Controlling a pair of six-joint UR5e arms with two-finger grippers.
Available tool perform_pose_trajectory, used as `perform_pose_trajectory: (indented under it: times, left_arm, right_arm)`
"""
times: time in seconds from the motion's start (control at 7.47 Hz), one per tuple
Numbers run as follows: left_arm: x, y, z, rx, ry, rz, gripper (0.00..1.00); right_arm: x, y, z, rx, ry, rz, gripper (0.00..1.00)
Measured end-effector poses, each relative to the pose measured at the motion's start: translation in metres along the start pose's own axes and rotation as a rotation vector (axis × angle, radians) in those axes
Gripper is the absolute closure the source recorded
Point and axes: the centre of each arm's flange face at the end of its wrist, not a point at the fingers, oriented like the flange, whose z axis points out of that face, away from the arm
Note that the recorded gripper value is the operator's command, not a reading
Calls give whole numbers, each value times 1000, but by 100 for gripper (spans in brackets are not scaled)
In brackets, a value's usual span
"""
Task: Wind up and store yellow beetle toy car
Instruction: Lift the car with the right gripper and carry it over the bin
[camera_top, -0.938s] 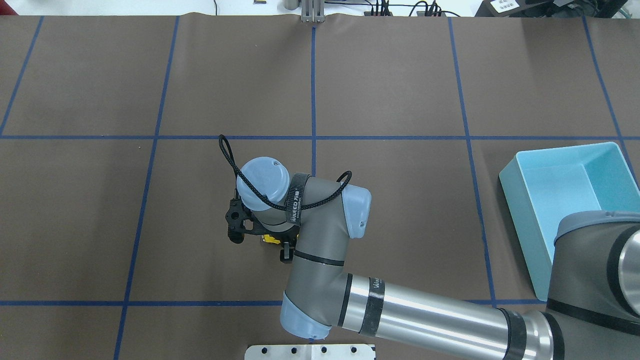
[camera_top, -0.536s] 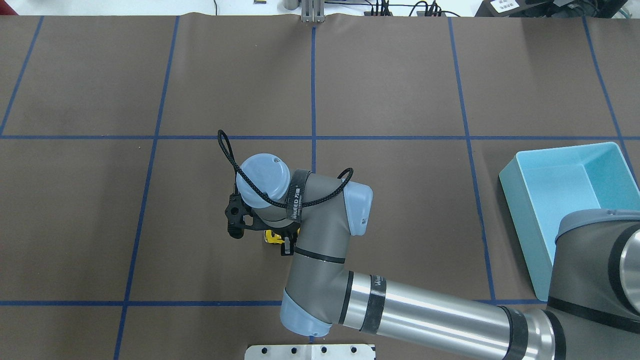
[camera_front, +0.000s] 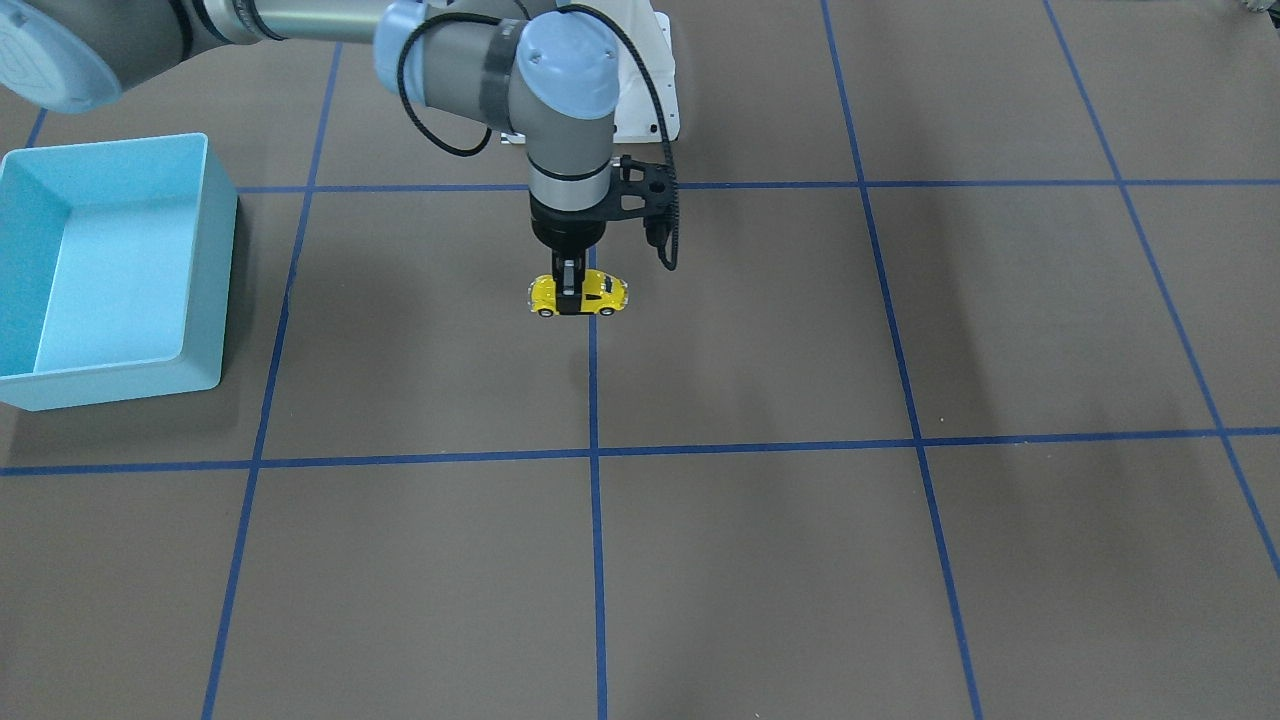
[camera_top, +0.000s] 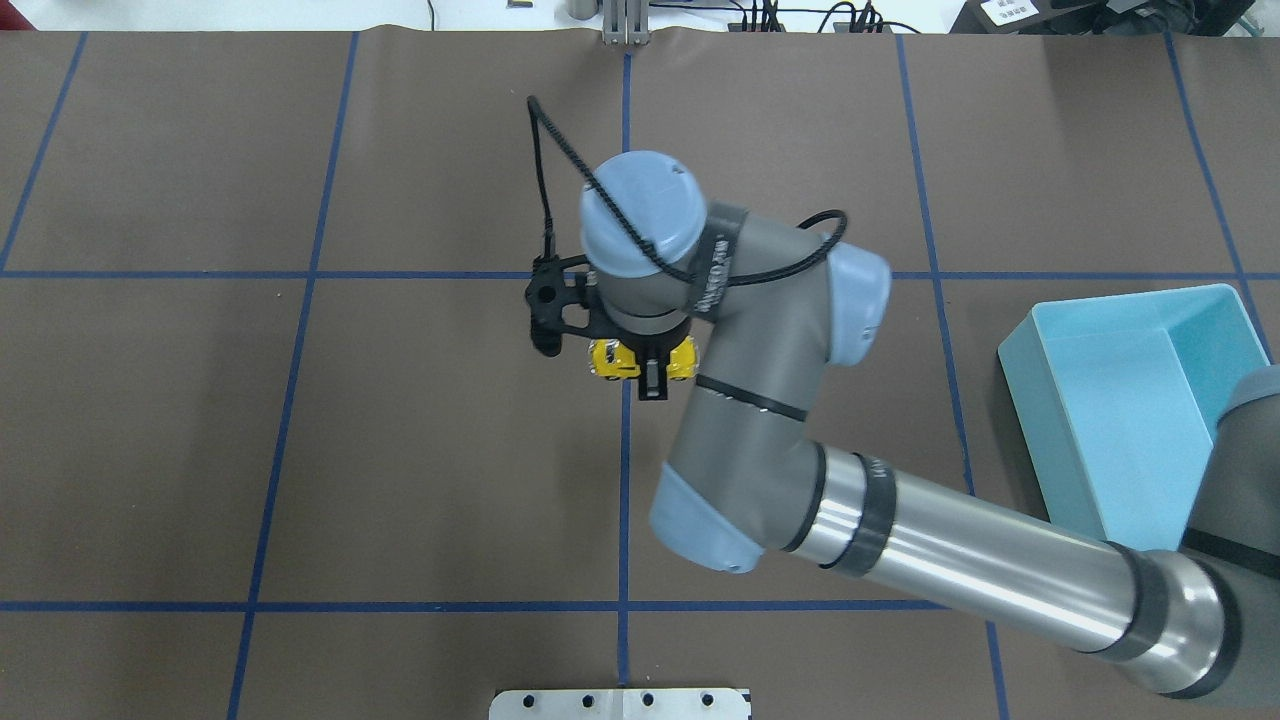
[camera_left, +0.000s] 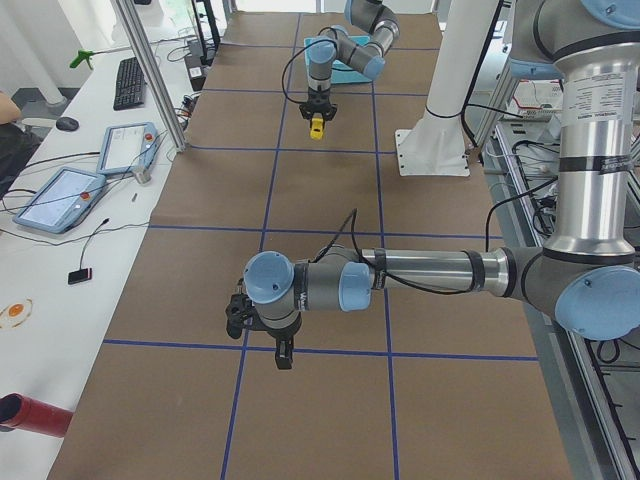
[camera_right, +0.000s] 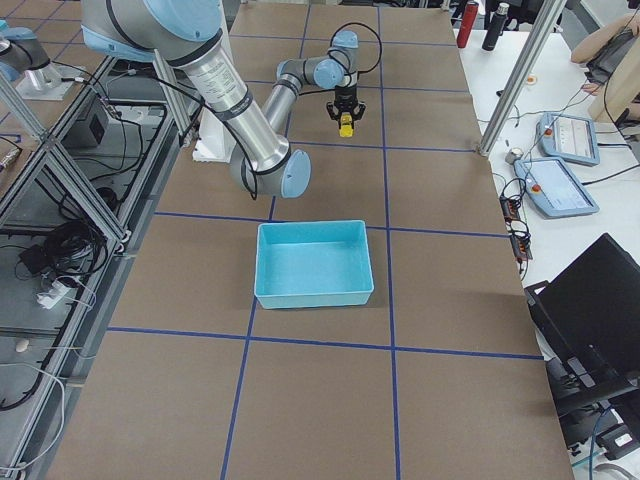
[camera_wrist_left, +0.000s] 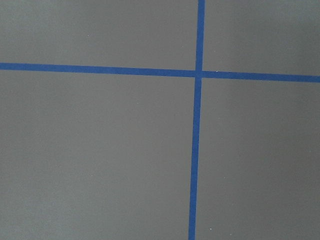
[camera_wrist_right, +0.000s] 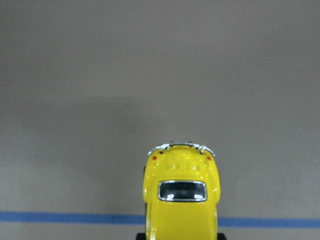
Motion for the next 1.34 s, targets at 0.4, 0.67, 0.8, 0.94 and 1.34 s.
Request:
perform_pose_trajectory:
  times: [0.4, 0.67, 0.8, 0.94, 1.34]
  left_arm:
    - [0, 0, 0, 0, 0, 0, 0]
    - [0, 0, 0, 0, 0, 1, 0]
    - [0, 0, 0, 1, 0, 1, 0]
    - [0, -1, 0, 1, 0, 1, 0]
    - [0, -1, 0, 1, 0, 0, 0]
  right_arm:
    - [45, 154, -35, 5, 12, 148, 96]
    - [89, 258, -50, 3, -27, 283, 90]
    - [105, 307, -59, -7, -24, 306, 90]
    - [113, 357, -64, -8, -39, 330, 89]
    - [88, 492, -46, 18, -121, 479, 85]
